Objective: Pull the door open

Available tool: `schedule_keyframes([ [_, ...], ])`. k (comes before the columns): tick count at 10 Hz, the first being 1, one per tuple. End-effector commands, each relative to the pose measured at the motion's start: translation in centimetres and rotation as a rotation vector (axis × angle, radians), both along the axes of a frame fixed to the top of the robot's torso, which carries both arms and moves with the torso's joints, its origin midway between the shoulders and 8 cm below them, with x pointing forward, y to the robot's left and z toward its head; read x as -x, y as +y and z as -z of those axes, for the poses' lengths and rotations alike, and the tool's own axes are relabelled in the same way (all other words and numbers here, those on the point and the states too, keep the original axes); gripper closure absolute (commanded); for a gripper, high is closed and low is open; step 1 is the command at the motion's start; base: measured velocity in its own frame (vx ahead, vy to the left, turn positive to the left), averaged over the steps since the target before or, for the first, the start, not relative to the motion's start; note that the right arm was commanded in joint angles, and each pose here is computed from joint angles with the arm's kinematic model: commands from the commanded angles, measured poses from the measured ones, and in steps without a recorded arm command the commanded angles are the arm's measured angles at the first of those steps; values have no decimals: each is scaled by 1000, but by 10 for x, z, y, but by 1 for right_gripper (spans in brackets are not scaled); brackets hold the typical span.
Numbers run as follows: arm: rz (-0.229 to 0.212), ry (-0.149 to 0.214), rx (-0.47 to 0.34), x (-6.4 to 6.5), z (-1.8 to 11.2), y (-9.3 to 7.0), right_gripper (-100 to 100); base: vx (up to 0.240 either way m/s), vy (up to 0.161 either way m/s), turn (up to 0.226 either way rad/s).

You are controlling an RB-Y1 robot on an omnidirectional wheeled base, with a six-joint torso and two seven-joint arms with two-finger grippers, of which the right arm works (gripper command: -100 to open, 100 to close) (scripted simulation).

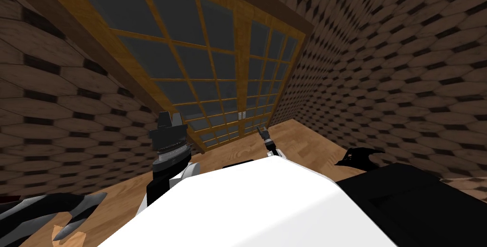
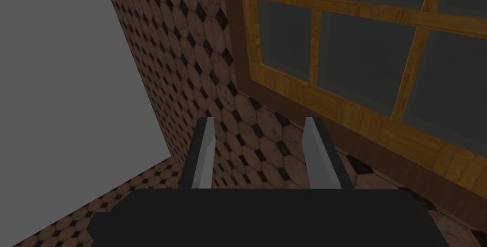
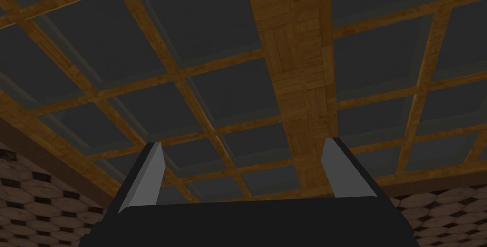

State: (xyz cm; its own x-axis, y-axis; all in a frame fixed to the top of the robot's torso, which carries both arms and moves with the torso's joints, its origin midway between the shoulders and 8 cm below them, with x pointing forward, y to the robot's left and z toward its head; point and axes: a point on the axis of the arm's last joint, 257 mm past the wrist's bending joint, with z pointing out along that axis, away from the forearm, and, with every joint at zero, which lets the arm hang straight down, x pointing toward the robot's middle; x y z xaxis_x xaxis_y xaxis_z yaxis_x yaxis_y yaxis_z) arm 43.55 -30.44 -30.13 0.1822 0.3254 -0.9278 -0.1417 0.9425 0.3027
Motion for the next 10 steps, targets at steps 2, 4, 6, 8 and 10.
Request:
schedule_keyframes([
  [2, 12, 35, 59, 1, 18, -5, -100, 111, 27, 69],
  [4, 19, 59, 99, 1, 30, -9, -100, 107, 46, 64],
  [6, 23, 71, 119, 1, 36, -10, -100, 89, 20, 41],
  [8, 28, 93, 154, 2, 48, -13, -100, 75, 15, 47],
  [10, 31, 113, 187, 3, 58, -15, -100, 105, 15, 60],
])
